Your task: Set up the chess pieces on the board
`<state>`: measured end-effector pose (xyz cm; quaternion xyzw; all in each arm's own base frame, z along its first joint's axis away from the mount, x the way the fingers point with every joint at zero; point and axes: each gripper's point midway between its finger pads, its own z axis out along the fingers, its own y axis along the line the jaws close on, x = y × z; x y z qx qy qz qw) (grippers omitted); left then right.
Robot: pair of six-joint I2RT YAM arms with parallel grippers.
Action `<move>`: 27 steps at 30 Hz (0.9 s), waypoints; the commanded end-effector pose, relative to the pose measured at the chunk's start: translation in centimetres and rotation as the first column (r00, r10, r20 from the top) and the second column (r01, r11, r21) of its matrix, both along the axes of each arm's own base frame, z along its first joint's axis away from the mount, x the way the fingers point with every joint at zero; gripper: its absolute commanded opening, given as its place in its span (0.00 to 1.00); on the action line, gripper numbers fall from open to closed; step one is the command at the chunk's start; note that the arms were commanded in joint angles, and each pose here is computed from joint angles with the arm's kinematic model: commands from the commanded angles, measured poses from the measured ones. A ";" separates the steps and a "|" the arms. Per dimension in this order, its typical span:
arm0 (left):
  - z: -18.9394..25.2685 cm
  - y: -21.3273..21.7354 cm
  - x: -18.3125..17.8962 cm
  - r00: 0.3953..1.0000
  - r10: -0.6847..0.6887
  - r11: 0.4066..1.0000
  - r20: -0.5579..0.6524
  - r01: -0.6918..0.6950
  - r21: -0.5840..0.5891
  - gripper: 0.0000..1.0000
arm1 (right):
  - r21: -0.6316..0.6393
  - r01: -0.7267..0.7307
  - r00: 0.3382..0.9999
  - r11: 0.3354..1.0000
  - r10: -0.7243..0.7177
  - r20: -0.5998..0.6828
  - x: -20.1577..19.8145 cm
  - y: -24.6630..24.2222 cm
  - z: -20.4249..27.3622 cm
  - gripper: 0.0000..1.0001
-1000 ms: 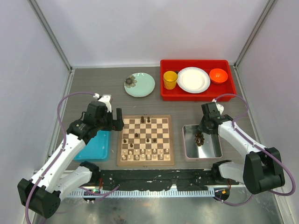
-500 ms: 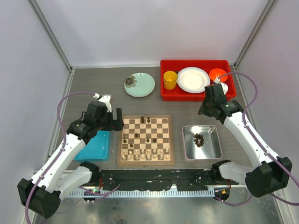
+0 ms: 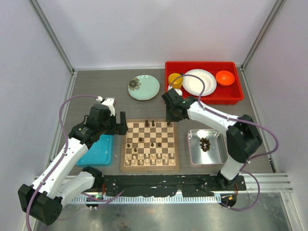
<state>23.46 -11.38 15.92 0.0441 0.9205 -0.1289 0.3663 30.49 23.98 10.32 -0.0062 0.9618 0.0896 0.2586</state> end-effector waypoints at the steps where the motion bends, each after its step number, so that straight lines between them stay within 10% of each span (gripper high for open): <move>1: 0.4 -0.5 0.3 0.999 -0.025 1.000 0.020 0.025 -0.011 1.00 | 0.069 -0.021 0.999 0.997 0.018 0.048 2.6 3.9 0.7 0.01; 27: 0.5 -0.5 0.2 0.999 -0.030 0.999 0.026 0.030 -0.013 1.00 | -0.027 -0.100 0.995 0.995 0.100 -0.013 1.7 6.7 -1.5 0.01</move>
